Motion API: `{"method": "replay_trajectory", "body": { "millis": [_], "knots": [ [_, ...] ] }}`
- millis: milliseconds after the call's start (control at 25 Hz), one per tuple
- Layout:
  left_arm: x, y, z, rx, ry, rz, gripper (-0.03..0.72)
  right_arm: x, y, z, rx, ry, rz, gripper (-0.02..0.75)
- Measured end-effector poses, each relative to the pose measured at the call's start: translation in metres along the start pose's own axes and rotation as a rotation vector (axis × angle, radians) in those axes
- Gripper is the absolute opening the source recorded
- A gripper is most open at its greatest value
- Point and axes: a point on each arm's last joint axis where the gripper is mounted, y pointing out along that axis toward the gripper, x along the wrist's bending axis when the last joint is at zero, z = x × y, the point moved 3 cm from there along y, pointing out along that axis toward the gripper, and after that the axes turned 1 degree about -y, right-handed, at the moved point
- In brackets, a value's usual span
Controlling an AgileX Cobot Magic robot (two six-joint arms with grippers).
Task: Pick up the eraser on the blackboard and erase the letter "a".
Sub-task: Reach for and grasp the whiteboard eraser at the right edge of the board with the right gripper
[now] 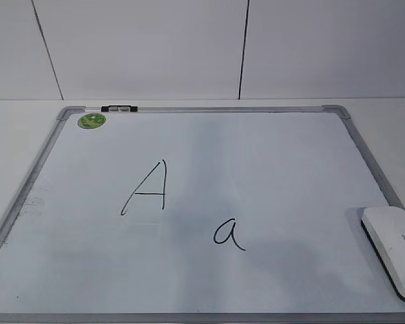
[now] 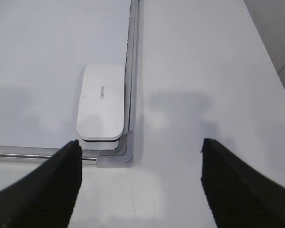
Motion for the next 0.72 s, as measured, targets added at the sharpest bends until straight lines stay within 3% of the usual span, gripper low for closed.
{"method": "replay_trajectory", "body": {
  "millis": [720],
  "knots": [
    [0.0000,0.0000,0.0000,0.000,0.000,0.000,0.235,0.0000,0.0000,0.0000,0.000,0.000,0.000,0.593]
  ]
}}
